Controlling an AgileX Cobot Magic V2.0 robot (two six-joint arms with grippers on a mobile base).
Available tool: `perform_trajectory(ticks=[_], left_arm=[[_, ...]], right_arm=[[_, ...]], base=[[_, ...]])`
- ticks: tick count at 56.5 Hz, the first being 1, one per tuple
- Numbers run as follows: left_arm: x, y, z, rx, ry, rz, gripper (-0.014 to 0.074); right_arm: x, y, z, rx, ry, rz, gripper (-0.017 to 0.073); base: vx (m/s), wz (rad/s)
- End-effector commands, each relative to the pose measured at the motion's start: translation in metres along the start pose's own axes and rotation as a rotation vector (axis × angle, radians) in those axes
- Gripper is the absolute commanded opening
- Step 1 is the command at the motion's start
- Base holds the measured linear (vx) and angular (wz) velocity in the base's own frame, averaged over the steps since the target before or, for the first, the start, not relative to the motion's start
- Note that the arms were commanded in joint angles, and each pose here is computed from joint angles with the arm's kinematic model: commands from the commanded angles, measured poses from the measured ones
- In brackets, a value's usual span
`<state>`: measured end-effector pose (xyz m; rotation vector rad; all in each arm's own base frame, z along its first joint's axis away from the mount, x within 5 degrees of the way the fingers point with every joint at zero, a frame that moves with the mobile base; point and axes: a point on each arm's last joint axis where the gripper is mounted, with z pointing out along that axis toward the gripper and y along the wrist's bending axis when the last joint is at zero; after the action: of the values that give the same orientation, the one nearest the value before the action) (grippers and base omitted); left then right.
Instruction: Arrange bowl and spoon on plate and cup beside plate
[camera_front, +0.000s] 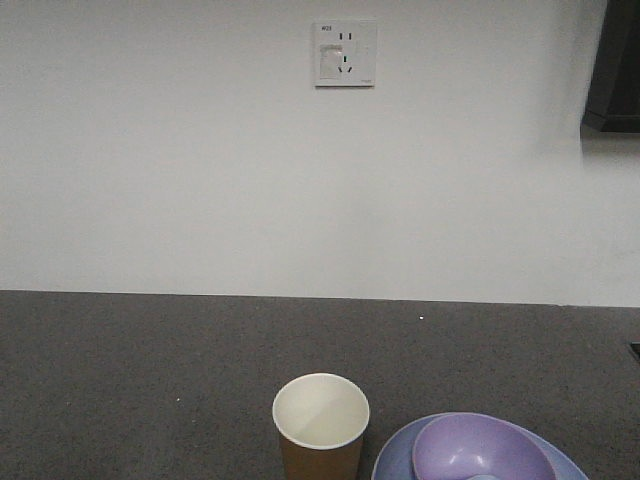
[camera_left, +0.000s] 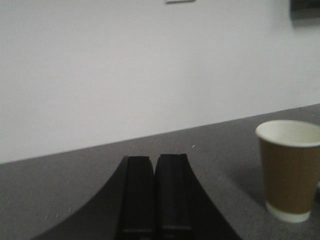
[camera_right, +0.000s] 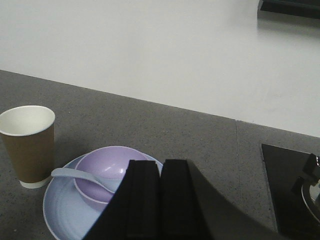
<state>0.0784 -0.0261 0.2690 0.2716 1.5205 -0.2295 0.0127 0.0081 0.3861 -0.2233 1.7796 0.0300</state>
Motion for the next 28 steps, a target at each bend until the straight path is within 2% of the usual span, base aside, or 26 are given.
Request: perform_trajectory(ticks=[1, 6, 8, 11, 17, 28], left_arm=[[0.015, 0.005, -0.015, -0.077, -0.110, -0.064, -0.0006], [0.044, 0.006, -0.025, -0.128, -0.110, -0.084, -0.0006], [0.051, 0.007, -0.028, -0.143, -0.113, -0.079, -0.0006], [0.057, 0.007, -0.032, -0.158, -0.047, -0.057, -0.0006], [0.064, 0.007, -0.030, -0.167, 0.039, 0.014, -0.0006], [0.064, 0.007, -0.030, -0.167, 0.035, 0.000, -0.0006]], right_arm=[[-0.013, -0.002, 0.000, 0.015, -0.078, -0.012, -0.0008], [-0.013, -0.002, 0.000, 0.015, -0.078, -0.012, -0.0008], [-0.013, -0.002, 0.000, 0.015, -0.078, -0.012, -0.0008], [-0.013, -0.002, 0.000, 0.015, -0.078, -0.012, -0.0008], [-0.013, -0.002, 0.000, 0.014, -0.078, -0.011, -0.0008], [-0.013, -0.002, 0.000, 0.014, -0.078, -0.011, -0.0008]], base=[[0.00, 0.00], [0.00, 0.00], [0.00, 0.00], [0.00, 0.00], [0.00, 0.00], [0.00, 0.00]])
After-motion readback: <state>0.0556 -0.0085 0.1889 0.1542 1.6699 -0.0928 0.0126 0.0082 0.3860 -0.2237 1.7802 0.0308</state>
